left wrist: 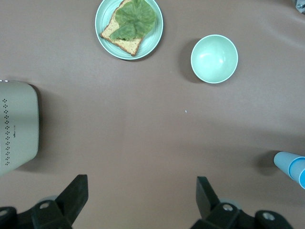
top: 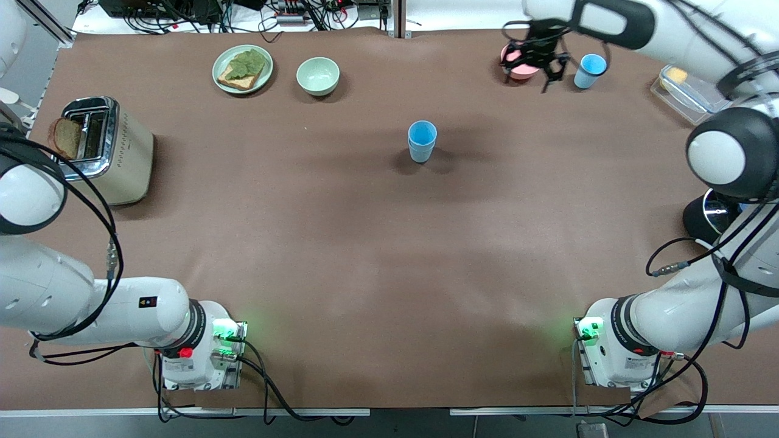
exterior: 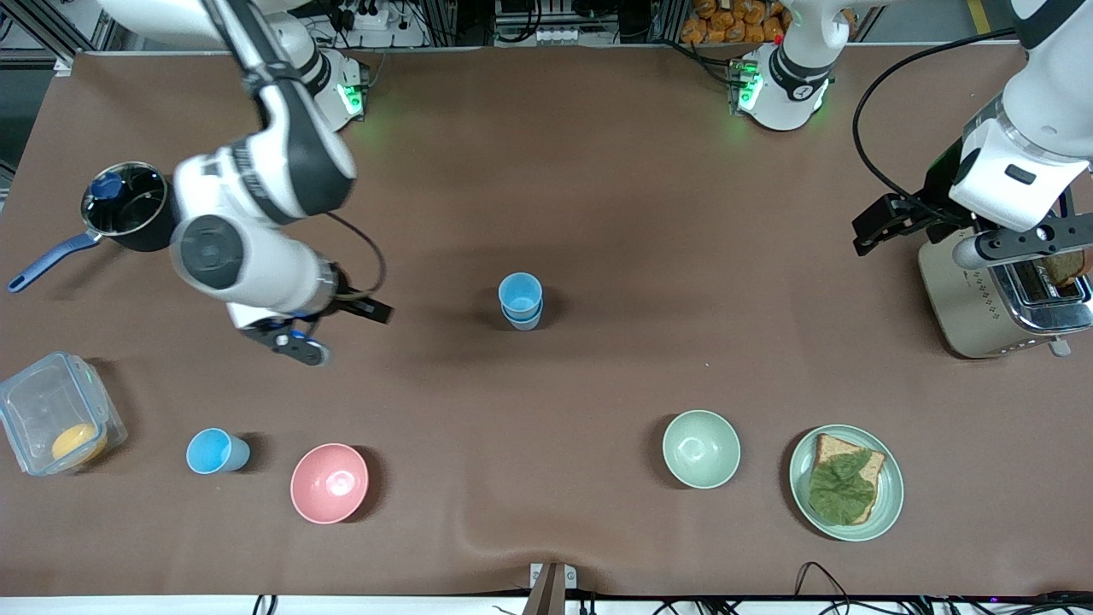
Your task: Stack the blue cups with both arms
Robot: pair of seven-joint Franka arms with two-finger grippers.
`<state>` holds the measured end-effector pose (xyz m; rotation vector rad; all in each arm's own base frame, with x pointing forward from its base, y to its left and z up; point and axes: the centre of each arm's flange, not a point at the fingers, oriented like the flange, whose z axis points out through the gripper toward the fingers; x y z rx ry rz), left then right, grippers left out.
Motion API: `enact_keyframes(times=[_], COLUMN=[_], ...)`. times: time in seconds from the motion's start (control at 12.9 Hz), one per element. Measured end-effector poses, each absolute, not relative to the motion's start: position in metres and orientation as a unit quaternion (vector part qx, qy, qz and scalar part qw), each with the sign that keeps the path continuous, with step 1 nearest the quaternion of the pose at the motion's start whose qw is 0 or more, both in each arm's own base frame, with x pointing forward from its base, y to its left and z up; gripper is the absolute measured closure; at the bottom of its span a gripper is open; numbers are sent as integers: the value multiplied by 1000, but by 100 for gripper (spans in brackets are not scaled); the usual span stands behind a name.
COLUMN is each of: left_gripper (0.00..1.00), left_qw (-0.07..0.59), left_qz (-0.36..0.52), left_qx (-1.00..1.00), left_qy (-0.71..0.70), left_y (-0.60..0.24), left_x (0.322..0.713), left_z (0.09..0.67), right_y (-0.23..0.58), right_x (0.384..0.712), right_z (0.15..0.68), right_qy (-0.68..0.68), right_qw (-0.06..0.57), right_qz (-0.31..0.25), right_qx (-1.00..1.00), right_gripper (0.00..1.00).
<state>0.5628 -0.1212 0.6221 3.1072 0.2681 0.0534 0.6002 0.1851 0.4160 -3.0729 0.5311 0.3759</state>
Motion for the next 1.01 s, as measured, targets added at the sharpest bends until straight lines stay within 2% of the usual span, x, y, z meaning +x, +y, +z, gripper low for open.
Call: enact_keyframes(times=[0.23, 0.62, 1.01], left_gripper=[0, 0, 0], left_qw=[12, -1, -6], left_qz=[24, 29, 14], left_qx=[996, 998, 999], left_qy=[81, 57, 52], left_y=[-116, -104, -101], left_x=[563, 566, 559], left_z=[629, 631, 632], right_y=[117, 71, 11], right_x=[594, 559, 538], right_z=[467, 543, 604], right_qy=[96, 3, -12], right_qw=[10, 22, 31], right_qz=[117, 97, 69], right_qx=[-988, -995, -997], right_gripper=[0, 0, 0])
